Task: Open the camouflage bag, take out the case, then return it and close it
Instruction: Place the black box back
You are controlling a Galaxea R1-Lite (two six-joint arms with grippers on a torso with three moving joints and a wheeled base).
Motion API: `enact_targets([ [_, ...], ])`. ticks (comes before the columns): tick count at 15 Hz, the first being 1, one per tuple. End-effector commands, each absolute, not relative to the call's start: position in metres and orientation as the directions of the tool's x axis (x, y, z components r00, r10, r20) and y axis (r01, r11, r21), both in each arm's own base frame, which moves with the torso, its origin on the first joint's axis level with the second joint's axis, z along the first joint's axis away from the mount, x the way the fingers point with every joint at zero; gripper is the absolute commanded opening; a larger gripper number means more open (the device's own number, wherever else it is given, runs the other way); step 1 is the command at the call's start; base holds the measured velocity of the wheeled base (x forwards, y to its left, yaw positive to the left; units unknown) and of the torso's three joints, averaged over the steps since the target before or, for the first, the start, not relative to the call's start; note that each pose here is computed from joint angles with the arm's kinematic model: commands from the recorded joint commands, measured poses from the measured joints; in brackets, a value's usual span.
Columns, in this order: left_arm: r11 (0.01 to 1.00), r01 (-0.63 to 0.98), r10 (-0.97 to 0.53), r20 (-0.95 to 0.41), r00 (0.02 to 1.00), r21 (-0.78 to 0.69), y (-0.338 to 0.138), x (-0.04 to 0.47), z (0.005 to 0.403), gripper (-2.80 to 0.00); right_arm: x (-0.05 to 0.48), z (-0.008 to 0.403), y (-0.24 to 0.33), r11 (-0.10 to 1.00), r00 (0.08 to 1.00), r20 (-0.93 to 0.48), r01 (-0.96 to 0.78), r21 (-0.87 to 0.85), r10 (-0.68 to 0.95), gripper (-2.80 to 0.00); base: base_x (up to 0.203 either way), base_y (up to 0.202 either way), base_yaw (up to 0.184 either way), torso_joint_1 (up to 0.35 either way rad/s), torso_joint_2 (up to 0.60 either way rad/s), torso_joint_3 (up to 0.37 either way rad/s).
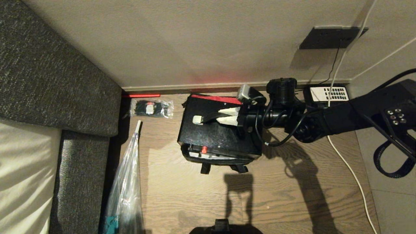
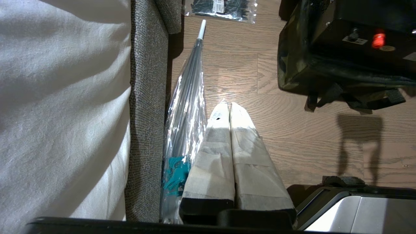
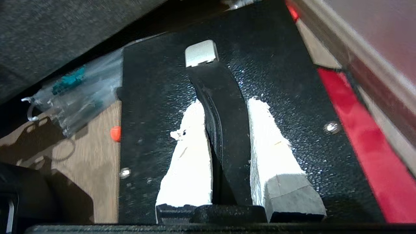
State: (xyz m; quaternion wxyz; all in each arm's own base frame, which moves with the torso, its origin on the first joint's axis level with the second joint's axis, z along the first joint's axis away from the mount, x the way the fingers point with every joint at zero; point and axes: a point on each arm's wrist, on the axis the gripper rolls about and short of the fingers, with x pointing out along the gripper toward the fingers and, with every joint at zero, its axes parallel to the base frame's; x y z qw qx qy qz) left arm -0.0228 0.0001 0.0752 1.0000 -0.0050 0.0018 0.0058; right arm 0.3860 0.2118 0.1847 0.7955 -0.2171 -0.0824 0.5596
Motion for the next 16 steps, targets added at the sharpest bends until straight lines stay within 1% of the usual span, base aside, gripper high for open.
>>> enact_targets([
  [1,1.000,-0.012,0.012,-0.005,1.000,-0.011,0.000,-0.023,0.074,-2.80,0.388,0.190,0.213,0.281,0.358,-0.098,-0.850,-0.446,0.929,-2.80,0.000,0.000,0.000,0.000,0.00,0.000],
  [2,1.000,-0.013,0.013,-0.005,1.000,-0.011,0.000,-0.023,0.074,-2.80,0.389,0.193,0.214,0.282,0.357,-0.088,-0.845,-0.455,0.930,-2.80,0.000,0.000,0.000,0.000,0.00,0.000],
  [4,1.000,-0.012,0.012,-0.005,1.000,-0.011,0.000,-0.023,0.074,-2.80,0.390,0.186,0.214,0.276,0.355,-0.105,-0.853,-0.443,0.929,-2.80,0.000,0.000,0.000,0.000,0.00,0.000],
  [6,1.000,-0.012,0.012,-0.005,1.000,-0.012,0.000,-0.023,0.074,-2.80,0.389,0.168,0.214,0.260,0.344,-0.144,-0.874,-0.410,0.928,-2.80,0.000,0.000,0.000,0.000,0.00,0.000],
  [10,1.000,-0.013,0.013,-0.005,1.000,-0.011,0.000,-0.023,0.074,-2.80,0.392,0.132,0.216,0.210,0.288,-0.201,-0.917,-0.338,0.936,-2.80,0.000,0.000,0.000,0.000,0.00,0.000],
  [16,1.000,-0.012,0.012,-0.005,1.000,-0.011,0.000,-0.023,0.074,-2.80,0.405,0.101,0.212,0.221,0.295,-0.240,-0.930,-0.293,0.925,-2.80,0.000,0.000,0.000,0.000,0.00,0.000],
])
